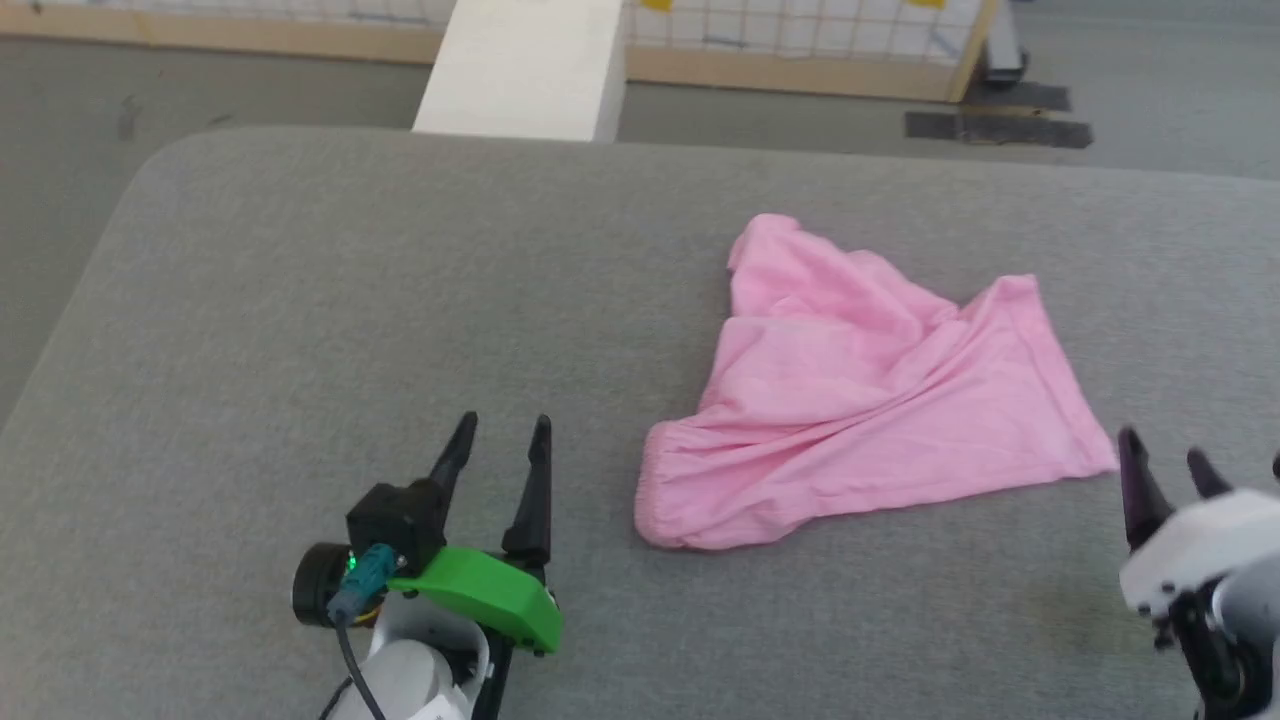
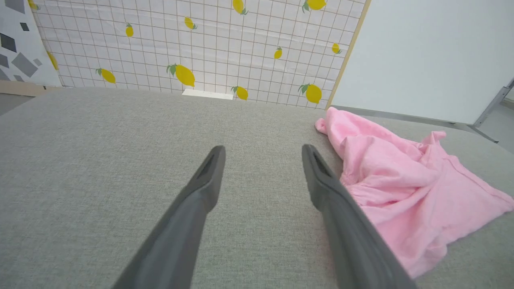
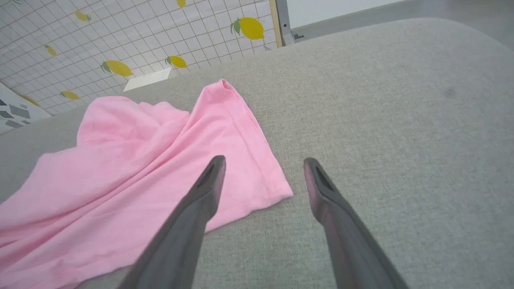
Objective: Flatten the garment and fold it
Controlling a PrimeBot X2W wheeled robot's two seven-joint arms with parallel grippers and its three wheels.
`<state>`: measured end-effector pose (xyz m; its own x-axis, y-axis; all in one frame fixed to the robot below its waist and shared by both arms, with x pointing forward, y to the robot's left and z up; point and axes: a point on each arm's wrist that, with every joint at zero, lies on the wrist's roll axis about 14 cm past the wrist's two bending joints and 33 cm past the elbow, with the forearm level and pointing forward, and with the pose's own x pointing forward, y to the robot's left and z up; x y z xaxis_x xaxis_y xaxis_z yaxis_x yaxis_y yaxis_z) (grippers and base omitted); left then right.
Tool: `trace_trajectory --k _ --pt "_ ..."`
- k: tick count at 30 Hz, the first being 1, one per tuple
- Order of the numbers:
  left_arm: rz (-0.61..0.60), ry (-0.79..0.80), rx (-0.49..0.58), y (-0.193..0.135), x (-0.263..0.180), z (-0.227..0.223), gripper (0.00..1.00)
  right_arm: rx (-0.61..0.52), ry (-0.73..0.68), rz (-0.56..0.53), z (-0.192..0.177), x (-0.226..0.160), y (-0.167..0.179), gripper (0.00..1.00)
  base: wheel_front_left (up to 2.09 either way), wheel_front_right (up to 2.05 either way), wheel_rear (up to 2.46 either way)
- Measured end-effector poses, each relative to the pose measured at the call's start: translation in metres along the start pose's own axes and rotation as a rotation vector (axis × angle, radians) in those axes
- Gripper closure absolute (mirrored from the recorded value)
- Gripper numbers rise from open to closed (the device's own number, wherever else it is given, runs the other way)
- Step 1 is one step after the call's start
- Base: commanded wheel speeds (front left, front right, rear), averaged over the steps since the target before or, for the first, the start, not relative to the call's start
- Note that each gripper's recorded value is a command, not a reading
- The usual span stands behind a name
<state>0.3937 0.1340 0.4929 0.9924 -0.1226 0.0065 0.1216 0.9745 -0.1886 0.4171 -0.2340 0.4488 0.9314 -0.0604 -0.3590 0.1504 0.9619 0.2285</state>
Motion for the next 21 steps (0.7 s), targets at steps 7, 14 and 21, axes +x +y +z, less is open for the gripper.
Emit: trace_trajectory --k 7,14,21 --pt "-0.134 0.225 -0.054 -0.047 0.000 -0.022 0.00 0.042 -0.016 -0.054 -0.004 -0.029 -0.026 0.00 0.00 0.00 0.00" --pt "-0.177 0.655 -0.042 -0.064 -0.018 -0.080 0.00 0.045 -0.019 -0.070 -0.003 -0.032 -0.032 0.00 0.00 0.00 0.00" --pt "-0.183 0.751 -0.045 -0.065 -0.010 -0.101 0.00 0.061 -0.007 -0.083 -0.012 -0.030 -0.037 0.00 0.00 0.00 0.00"
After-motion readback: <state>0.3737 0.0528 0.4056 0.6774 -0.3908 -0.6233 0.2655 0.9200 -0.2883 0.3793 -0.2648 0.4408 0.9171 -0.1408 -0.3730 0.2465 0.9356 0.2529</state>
